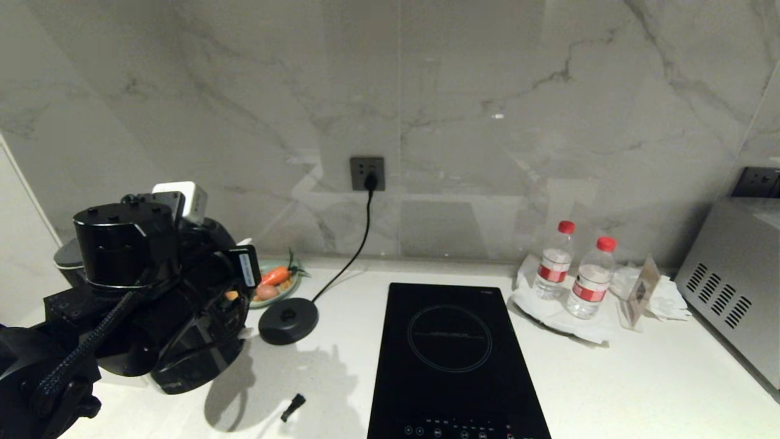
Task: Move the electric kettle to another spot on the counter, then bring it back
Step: Place it by the sink
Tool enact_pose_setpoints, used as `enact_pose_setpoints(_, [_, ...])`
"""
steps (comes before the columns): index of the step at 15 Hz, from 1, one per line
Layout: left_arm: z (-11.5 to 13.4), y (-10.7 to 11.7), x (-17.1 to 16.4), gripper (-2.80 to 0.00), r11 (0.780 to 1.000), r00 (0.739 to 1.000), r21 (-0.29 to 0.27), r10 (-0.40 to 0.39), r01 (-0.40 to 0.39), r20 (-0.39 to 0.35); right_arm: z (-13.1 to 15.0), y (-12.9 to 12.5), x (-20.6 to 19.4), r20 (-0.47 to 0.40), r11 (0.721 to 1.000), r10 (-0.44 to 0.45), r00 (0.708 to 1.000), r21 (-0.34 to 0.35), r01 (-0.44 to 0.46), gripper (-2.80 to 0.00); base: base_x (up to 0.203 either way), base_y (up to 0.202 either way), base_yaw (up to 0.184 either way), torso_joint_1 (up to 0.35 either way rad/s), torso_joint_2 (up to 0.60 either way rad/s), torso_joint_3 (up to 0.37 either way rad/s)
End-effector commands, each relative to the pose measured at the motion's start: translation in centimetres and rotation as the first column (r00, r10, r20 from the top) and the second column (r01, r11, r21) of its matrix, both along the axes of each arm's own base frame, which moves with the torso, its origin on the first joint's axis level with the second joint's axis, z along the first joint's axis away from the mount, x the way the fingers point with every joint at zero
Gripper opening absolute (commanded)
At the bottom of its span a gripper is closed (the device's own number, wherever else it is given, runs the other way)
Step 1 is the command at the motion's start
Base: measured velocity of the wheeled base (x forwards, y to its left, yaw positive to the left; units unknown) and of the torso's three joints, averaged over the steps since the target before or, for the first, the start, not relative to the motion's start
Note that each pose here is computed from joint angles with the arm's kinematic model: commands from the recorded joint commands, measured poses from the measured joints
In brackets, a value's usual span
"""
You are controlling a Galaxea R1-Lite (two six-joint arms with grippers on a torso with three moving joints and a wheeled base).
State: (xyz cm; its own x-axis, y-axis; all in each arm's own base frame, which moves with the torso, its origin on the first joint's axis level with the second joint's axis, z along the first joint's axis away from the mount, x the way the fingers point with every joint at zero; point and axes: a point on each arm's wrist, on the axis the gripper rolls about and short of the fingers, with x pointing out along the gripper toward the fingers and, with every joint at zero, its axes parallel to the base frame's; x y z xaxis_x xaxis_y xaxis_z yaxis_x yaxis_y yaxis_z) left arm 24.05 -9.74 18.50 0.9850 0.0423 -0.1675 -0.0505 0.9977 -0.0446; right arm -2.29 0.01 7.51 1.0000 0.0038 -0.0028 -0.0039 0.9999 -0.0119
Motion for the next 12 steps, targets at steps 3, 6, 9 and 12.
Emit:
enact_pose_setpoints(3, [0.3,0.4,-0.8,-2.80,1.000,1.000,-0.006,0.006,-0.006,0.013,0.0,0.0,0.0,0.000,1.000,0.000,1.000,0.000,0.000,-2.80,0.000,0.000,0.000,0.000,0.00,0.000])
enact_pose_setpoints(6, [-0.1,1.7,-1.8,-2.80,0.999,0.999,0.000,0.036,-0.036,0.001,0.0,0.0,0.0,-0.001,1.000,0.000,1.000,0.000,0.000,-2.80,0.000,0.000,0.000,0.000,0.00,0.000])
enact_pose_setpoints(9, [-0.6,3.2,-3.5,-2.80,0.997,0.997,0.003,0.072,-0.072,-0.007,0.0,0.0,0.0,-0.001,1.000,0.001,1.000,0.000,-0.001,-2.80,0.000,0.000,0.000,0.000,0.00,0.000])
enact_pose_setpoints(12, [-1.8,4.2,-6.0,-2.80,0.997,0.997,0.014,0.074,-0.073,-0.033,0.0,0.0,0.0,0.000,1.000,0.001,1.000,0.000,-0.001,-2.80,0.000,0.000,0.000,0.000,0.00,0.000])
